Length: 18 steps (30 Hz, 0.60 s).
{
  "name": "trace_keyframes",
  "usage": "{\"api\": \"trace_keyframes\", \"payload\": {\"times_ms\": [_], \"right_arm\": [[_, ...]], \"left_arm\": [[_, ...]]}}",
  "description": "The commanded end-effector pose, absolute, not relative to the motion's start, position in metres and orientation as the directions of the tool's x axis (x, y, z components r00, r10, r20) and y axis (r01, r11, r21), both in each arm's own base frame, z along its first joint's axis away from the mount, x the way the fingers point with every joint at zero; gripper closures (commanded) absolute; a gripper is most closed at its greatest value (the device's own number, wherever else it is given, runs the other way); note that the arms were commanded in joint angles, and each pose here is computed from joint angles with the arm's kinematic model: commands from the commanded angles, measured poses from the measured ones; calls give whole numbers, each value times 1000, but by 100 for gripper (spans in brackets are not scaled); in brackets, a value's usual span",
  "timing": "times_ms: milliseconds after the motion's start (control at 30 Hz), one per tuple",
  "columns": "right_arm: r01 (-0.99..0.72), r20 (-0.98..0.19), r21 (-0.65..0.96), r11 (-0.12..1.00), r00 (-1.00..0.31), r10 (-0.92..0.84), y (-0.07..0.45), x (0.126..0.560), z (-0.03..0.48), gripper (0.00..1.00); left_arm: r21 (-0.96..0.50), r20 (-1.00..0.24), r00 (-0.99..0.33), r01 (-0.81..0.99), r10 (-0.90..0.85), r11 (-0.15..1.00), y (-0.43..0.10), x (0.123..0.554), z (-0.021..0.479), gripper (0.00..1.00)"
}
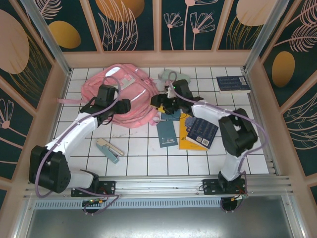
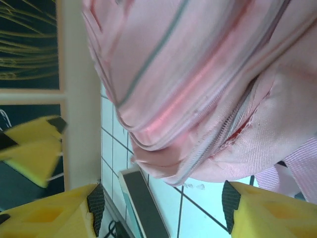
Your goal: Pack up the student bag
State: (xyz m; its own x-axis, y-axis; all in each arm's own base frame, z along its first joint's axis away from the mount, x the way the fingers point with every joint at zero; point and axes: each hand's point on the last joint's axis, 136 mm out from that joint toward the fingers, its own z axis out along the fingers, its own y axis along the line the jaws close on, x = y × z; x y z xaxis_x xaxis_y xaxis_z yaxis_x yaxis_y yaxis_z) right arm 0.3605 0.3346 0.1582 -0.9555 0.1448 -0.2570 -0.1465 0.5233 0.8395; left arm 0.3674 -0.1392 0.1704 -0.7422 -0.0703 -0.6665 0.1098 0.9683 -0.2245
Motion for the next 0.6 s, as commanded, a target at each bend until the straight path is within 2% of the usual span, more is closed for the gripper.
{"api": "trace_keyframes", "payload": {"times_ms": [0, 133, 233, 567], "right_arm": [[-183, -378, 788, 588, -897, 227, 296, 372, 183, 34], [-204, -466, 758, 620, -834, 295, 258, 377, 206, 35], [-201, -476, 757, 621, -821, 314, 239, 378, 214, 37], [-167, -443, 785, 597, -825, 352, 205, 370, 199, 38]], "left_arm": [[-104, -663, -739, 246, 117, 964, -164, 366, 170, 29], [-32, -631, -724, 383, 278, 923, -204, 361, 162, 27], [32, -582, -726, 430, 367, 902, -217, 362, 148, 27], [35, -451, -789, 451, 416, 892, -225, 359, 96, 31]]}}
